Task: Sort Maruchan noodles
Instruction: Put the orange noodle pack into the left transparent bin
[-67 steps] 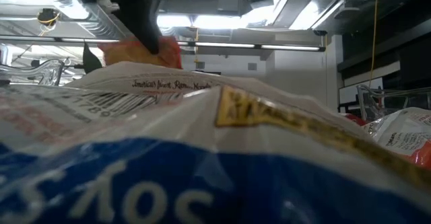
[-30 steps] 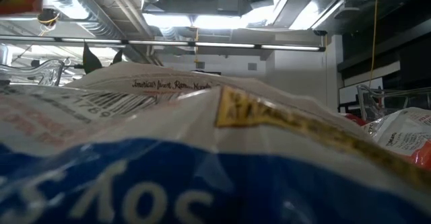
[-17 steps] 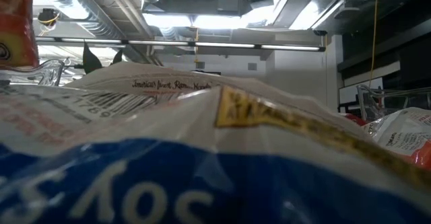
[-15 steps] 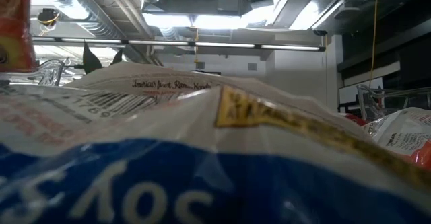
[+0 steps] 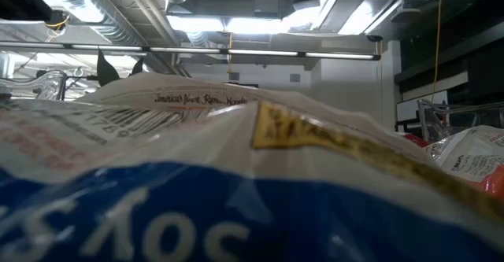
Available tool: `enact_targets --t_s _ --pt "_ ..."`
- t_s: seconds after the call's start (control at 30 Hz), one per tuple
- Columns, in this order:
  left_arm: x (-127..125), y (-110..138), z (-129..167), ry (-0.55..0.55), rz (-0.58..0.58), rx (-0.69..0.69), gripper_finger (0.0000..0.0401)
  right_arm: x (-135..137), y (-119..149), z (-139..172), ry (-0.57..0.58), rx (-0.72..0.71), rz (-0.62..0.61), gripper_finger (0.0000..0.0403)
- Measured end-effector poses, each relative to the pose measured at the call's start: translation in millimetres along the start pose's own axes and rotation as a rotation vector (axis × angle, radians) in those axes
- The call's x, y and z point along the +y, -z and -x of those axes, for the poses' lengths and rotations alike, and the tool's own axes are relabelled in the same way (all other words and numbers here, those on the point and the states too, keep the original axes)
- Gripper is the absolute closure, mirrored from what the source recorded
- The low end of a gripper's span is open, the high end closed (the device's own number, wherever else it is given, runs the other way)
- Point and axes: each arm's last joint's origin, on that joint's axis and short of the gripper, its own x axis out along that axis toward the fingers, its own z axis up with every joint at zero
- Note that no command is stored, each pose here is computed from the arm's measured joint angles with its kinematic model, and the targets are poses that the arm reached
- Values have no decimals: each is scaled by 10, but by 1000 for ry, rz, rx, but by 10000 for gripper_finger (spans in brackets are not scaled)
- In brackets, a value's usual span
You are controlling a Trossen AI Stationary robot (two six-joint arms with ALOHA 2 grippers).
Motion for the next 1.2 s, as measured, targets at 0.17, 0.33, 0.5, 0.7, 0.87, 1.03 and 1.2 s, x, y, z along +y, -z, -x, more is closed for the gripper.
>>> enact_targets --t_s 0.17,0.33,0.5,0.7,0.87,1.03,1.2 --pt "8 -41 1 34 -37 -1 395 0 1 0 0 1 2 251" --pt "77 -82 -124 69 -52 2 393 0 2 0 0 1 2 251" --pt "169 -48 -279 85 -32 60 392 0 2 0 0 1 6 251" --pt "198 -49 -302 64 -53 54 386 0 2 0 0 1 10 251" --pt "223 -44 -303 9 -74 34 356 0 2 0 0 1 10 251" --pt "229 -43 -303 -3 -74 31 319 0 2 0 0 1 10 251" --pt "239 -52 -253 -60 -73 9 295 0 2 0 0 1 10 251"
